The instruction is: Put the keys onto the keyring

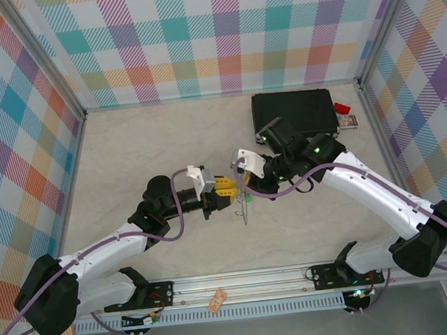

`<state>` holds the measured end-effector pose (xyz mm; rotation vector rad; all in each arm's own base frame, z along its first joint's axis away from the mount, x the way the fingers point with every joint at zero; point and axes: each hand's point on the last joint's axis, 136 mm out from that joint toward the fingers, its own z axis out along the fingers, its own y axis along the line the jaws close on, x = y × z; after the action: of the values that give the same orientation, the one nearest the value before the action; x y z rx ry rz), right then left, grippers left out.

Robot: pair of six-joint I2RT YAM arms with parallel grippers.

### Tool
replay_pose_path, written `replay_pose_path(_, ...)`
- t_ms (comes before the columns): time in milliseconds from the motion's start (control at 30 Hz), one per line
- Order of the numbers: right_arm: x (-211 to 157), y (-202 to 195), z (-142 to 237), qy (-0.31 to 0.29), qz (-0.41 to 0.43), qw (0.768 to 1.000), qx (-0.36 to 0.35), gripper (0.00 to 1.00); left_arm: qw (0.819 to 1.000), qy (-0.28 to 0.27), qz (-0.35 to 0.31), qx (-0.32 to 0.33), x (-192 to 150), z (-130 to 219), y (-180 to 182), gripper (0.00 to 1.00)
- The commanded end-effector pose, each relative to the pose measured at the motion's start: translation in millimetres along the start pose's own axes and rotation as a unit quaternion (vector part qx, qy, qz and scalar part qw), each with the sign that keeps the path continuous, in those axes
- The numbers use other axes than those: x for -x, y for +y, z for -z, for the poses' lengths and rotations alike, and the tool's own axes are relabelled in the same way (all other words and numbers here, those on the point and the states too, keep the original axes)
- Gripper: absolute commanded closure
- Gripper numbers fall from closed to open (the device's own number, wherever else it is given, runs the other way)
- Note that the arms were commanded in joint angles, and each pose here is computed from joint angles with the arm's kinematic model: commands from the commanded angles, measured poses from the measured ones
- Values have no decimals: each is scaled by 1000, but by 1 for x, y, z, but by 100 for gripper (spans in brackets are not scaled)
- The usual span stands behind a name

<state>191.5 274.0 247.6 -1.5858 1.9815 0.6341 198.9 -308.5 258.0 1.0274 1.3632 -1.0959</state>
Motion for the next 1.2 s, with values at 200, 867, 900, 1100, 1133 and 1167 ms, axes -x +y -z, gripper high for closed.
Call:
replay_pose_path(200, 11, 8, 2, -8, 23, 1000, 15, 100, 1000, -2, -14, -15, 7, -4, -1, 77)
replay_pose_path(867, 12, 9, -1, -8, 27, 1000, 15, 100, 998, 19, 0, -53, -2, -11, -8, 100)
replay_pose_path(900, 12, 9, -1, -9, 27, 999, 15, 100, 998, 19, 1, -52, -2, -11, -7, 100)
replay_pose_path(1100, 11, 9, -1, -10, 27, 1000, 12, 100, 999, 10, -3, -42, 0, -9, -6, 100)
replay_pose_path(1133, 11, 8, -1, -11, 28, 1000, 10, 100, 999, 7, -5, -42, 1, -8, -6, 100)
replay_pose_path(1167, 11, 8, -1, -11, 28, 1000, 9, 100, 999, 6, -6, -41, 2, -8, -6, 100)
